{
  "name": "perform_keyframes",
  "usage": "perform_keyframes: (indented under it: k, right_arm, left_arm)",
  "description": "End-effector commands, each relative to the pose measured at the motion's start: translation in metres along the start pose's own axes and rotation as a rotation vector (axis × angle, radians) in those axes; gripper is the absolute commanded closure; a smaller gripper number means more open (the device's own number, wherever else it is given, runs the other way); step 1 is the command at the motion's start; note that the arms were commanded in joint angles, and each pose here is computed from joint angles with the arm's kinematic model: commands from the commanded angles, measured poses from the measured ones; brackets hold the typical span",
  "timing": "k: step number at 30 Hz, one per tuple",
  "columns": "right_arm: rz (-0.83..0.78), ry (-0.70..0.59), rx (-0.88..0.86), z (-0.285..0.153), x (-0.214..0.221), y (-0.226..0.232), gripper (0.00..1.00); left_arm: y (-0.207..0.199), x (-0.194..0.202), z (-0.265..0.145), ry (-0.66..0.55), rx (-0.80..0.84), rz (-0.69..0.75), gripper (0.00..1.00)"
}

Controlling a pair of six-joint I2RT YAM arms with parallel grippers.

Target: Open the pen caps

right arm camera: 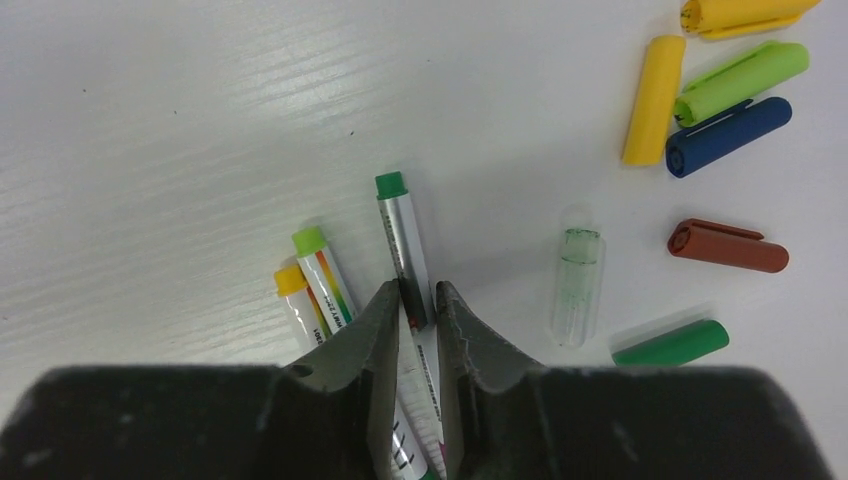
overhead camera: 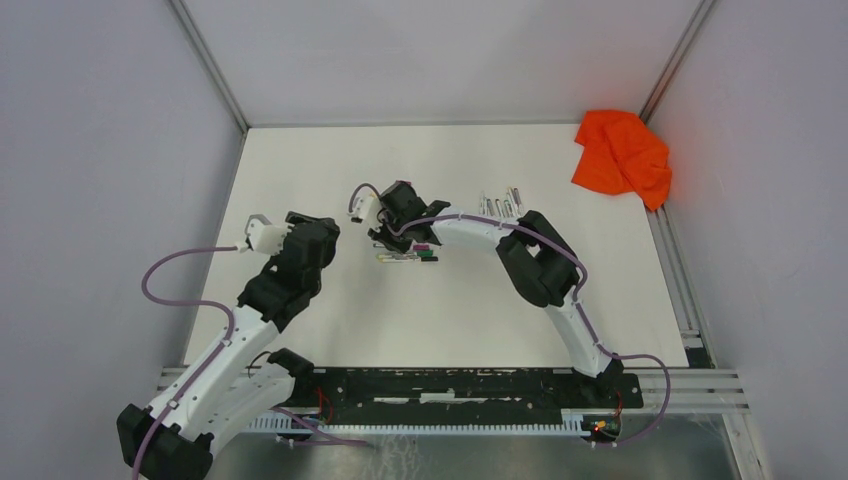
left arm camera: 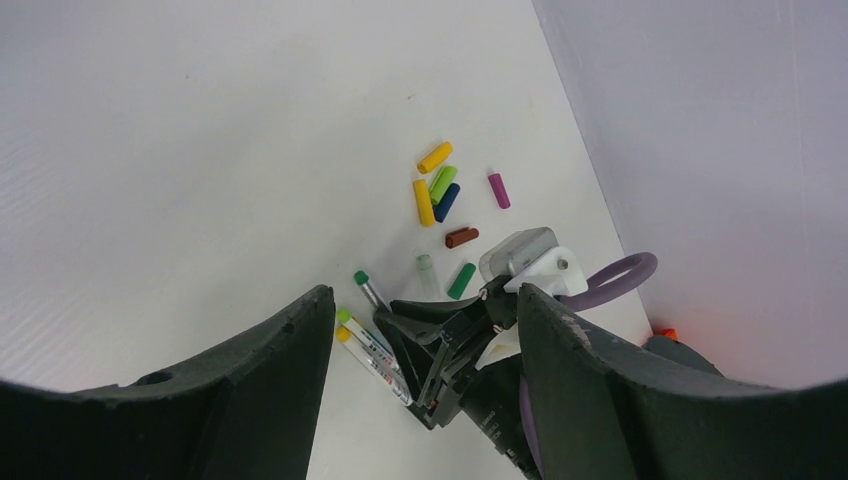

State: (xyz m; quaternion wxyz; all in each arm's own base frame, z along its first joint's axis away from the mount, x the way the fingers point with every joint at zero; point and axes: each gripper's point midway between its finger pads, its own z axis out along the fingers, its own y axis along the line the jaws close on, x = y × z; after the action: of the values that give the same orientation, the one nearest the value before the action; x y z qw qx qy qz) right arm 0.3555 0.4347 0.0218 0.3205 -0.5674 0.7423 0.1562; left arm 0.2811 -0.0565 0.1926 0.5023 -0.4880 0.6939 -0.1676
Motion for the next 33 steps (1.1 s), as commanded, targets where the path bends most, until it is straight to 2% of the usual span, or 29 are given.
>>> perform_keyframes:
  k: [1,8,22,27,33]
  right_arm:
    - [0.064,0.042,-0.025,0.004,0.017,-0.007,0.79]
    - [0.131,0.037,-0.023,0.001,0.027,-0.019,1.0]
    - [0.142,-0.091,0.03,-0.037,-0.01,-0.042,1.0]
    - [0.218,-0.189,0.079,-0.07,-0.026,-0.055,1.0]
    - [0.398,-0.358,0.139,-0.116,-0.036,-0.077,1.0]
  left_arm:
    - [0.0,-0.011,0.001,-0.057,-0.008,-0.047,0.27]
    - [0.003,-0.009,0.003,-0.054,-0.016,-0.044,0.27]
    - [-0.008,-0.001,0.011,-0.034,0.01,0.058,0.27]
    - [-0.028,0.023,0.016,0.059,0.118,0.165,0.25]
    - [-0.065,0.06,0.012,0.191,0.376,0.226,0.25]
